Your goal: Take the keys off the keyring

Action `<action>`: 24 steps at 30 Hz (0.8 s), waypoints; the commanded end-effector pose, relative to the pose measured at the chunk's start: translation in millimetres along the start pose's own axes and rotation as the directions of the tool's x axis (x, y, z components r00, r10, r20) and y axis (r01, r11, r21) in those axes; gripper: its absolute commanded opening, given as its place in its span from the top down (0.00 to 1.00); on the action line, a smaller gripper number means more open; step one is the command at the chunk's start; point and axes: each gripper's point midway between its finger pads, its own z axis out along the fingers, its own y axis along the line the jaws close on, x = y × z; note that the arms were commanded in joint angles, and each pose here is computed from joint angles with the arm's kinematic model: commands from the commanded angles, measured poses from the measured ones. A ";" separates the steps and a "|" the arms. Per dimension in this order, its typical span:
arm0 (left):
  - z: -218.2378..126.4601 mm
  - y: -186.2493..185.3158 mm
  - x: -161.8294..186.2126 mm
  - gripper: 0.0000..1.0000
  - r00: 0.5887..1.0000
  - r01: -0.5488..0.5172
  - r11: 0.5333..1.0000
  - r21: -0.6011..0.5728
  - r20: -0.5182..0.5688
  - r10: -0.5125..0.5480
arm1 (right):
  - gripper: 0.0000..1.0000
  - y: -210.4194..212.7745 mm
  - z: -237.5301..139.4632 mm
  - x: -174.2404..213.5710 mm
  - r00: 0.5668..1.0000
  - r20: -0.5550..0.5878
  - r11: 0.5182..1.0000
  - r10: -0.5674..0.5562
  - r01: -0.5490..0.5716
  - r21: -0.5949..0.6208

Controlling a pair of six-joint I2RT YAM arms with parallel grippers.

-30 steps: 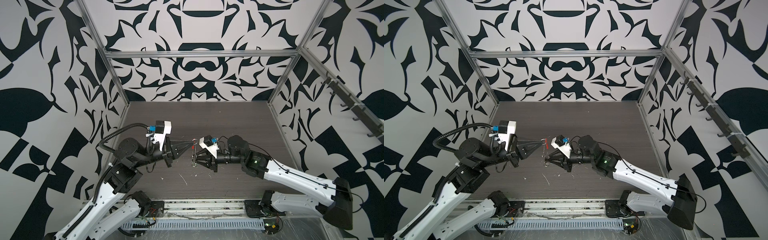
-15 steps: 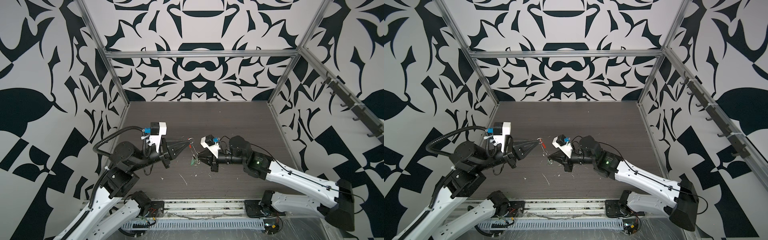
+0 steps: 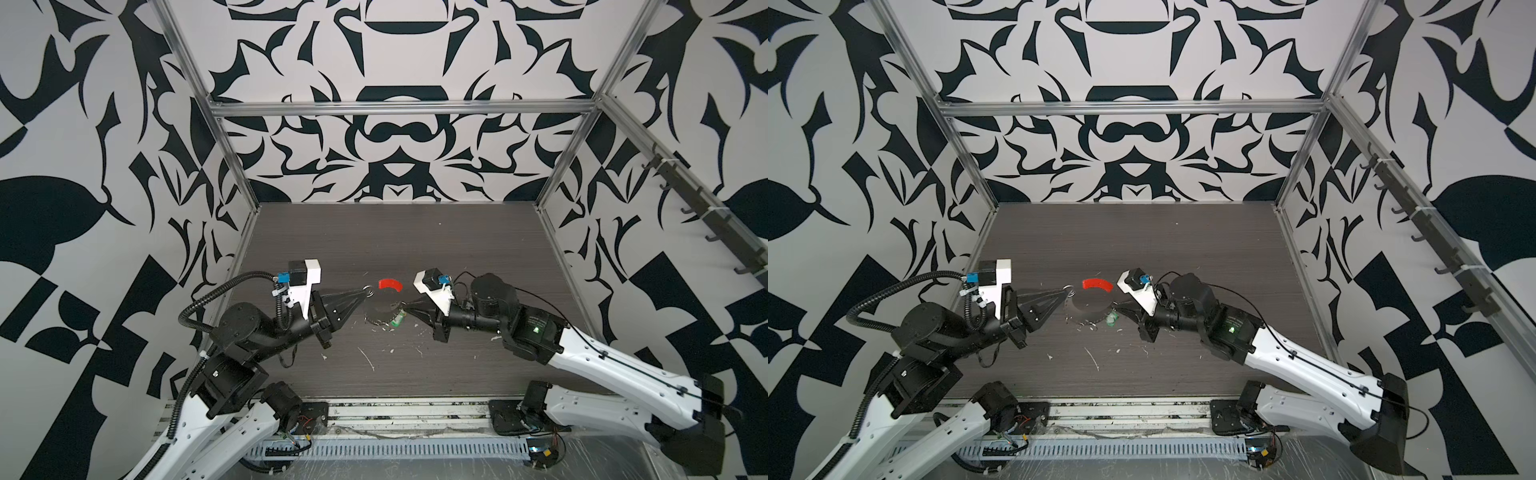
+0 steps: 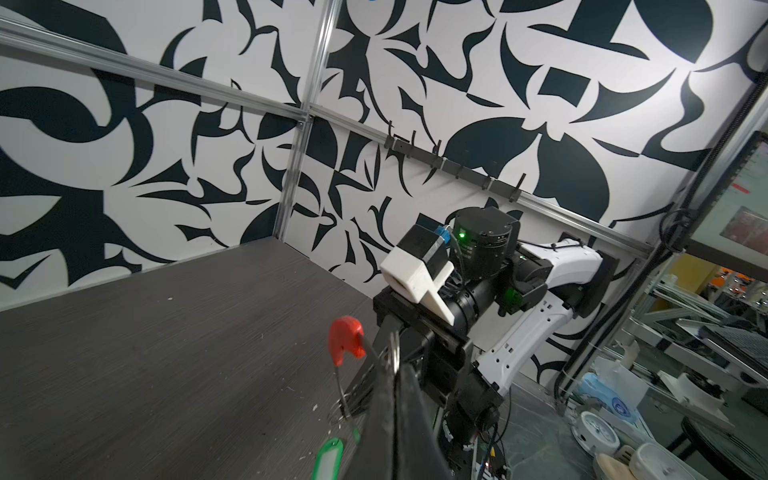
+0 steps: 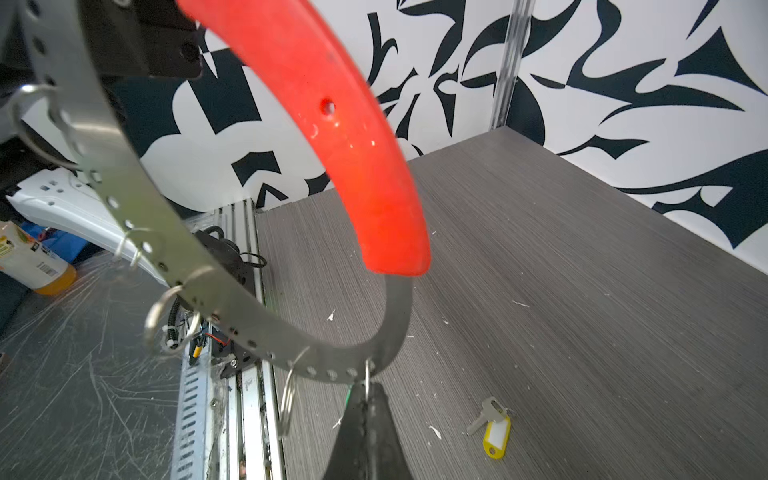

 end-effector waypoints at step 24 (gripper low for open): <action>5.1 40.4 14.8 0.40 0.991 0.043 0.972 -0.231 -0.116 -0.071 | 1.00 -7.8 14.0 -21.0 0.965 -0.237 0.994 0.111 -0.103 0.045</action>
